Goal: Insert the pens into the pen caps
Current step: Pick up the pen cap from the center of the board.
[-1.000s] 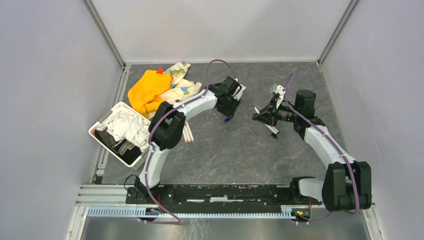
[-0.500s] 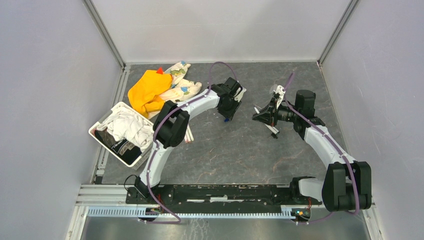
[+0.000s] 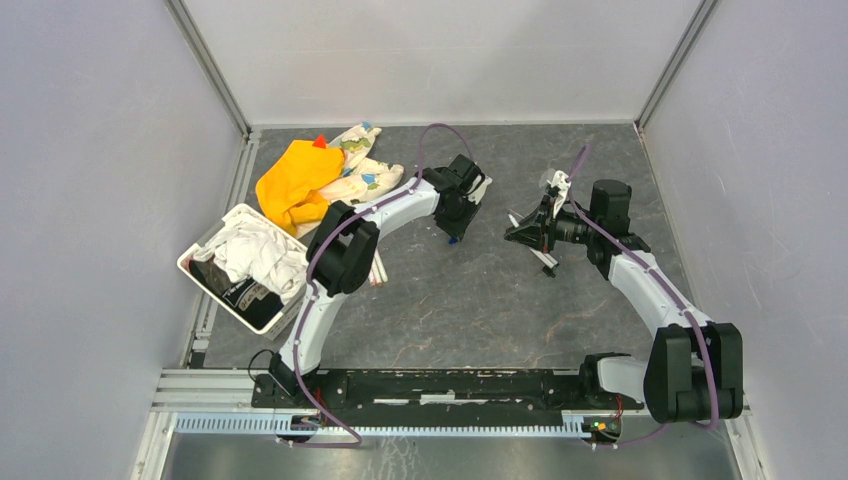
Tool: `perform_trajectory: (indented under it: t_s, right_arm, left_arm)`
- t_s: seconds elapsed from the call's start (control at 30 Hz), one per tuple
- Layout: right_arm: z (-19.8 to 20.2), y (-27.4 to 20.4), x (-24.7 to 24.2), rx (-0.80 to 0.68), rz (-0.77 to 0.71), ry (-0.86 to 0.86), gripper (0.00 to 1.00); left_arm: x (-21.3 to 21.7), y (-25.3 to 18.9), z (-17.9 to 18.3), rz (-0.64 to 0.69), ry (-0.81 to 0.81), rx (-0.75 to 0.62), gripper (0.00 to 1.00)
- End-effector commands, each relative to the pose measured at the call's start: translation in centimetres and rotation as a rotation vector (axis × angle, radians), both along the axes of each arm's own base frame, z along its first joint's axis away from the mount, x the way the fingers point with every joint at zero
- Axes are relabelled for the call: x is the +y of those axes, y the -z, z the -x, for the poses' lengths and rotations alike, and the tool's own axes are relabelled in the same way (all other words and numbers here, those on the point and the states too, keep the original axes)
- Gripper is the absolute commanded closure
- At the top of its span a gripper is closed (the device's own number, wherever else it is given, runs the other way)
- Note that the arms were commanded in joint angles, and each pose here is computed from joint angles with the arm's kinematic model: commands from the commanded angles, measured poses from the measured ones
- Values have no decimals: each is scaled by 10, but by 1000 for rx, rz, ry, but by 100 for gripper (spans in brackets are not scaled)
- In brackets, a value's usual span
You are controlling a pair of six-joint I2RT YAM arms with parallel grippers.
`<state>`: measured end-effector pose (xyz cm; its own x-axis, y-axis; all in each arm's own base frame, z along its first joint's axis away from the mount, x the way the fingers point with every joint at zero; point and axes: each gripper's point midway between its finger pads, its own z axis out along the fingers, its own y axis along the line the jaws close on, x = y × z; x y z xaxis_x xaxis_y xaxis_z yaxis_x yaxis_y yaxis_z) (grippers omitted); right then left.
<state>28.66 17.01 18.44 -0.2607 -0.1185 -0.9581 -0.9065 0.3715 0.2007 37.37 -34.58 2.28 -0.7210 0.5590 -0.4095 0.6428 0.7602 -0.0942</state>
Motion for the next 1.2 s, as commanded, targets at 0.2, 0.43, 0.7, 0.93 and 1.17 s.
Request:
perform_trajectory:
  t_s: [0.2, 0.43, 0.7, 0.93, 1.17]
  right_arm:
    - [-5, -18, 1, -55, -17, -18, 100]
    - [-5, -18, 1, -55, -17, -18, 100]
    - [-4, -18, 1, -56, -19, -22, 100]
    - [-1, -19, 3, -59, -32, -37, 99]
    - [6, -24, 7, -72, -66, -48, 100]
  left_arm:
    - [-2, 8, -6, -31, 39, -7, 68]
    - [0, 11, -3, -51, 39, 2, 75]
    - [0, -5, -5, -25, 17, -27, 98]
    - [-14, -62, -6, 182, -57, -142, 98]
    - [-19, -129, 12, 499, -169, -251, 98]
